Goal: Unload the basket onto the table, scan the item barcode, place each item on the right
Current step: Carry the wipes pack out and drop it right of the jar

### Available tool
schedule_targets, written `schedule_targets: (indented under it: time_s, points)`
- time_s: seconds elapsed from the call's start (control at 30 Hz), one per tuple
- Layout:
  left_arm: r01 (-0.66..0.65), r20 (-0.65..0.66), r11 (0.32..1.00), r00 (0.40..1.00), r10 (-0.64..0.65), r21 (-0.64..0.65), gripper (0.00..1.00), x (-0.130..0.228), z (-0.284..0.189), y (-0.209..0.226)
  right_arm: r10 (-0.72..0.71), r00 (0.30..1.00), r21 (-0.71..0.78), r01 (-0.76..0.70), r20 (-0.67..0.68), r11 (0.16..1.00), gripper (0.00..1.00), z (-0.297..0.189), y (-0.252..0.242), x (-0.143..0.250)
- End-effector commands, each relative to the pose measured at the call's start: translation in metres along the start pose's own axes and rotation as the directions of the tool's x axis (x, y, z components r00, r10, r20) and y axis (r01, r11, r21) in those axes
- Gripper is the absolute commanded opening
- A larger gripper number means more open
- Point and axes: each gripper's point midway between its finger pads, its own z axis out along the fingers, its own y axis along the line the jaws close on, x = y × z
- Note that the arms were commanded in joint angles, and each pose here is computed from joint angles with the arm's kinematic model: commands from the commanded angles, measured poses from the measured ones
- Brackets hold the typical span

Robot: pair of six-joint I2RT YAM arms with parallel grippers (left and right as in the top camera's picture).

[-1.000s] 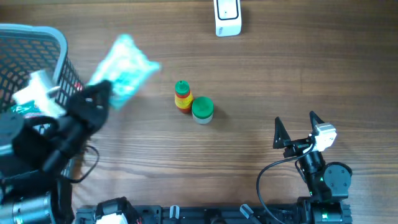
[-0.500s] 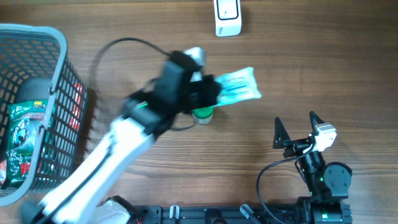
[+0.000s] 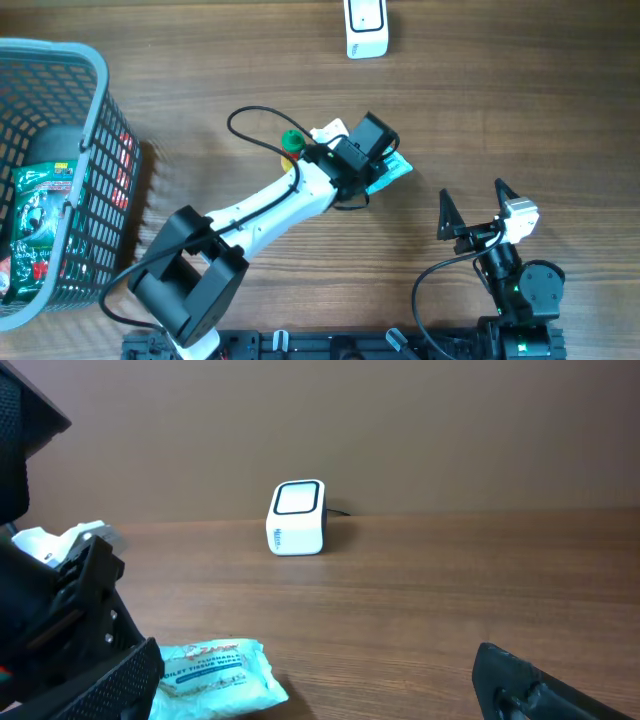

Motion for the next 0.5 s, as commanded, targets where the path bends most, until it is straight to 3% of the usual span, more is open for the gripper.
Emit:
schedule_targets:
  time_s: [0.0,0.1,0.37,0.47]
  points:
    - [0.017,0.034,1.000,0.999,-0.017,-0.009,0.14,0.003,-0.003,-0.001,-0.014,1.000,0.001,0.014,0.006,1.000,1.00,0.000,0.000,-0.001]
    - [0.001,0.026,1.000,1.000,-0.001,-0.005,0.22,0.010,-0.003,-0.003,-0.014,1.000,0.001,0.014,0.006,1.000,1.00,0.000,0.000,-0.001]
    - [-0.067,0.048,0.995,0.997,0.063,0.074,0.19,0.006,-0.033,-0.022,-0.014,1.000,0.001,0.014,0.006,1.000,1.00,0.000,0.000,-0.001]
    - [-0.130,0.152,0.985,0.982,0.112,0.114,0.21,-0.013,-0.074,-0.030,-0.014,1.000,0.001,0.014,0.006,1.000,1.00,0.000,0.000,-0.001]
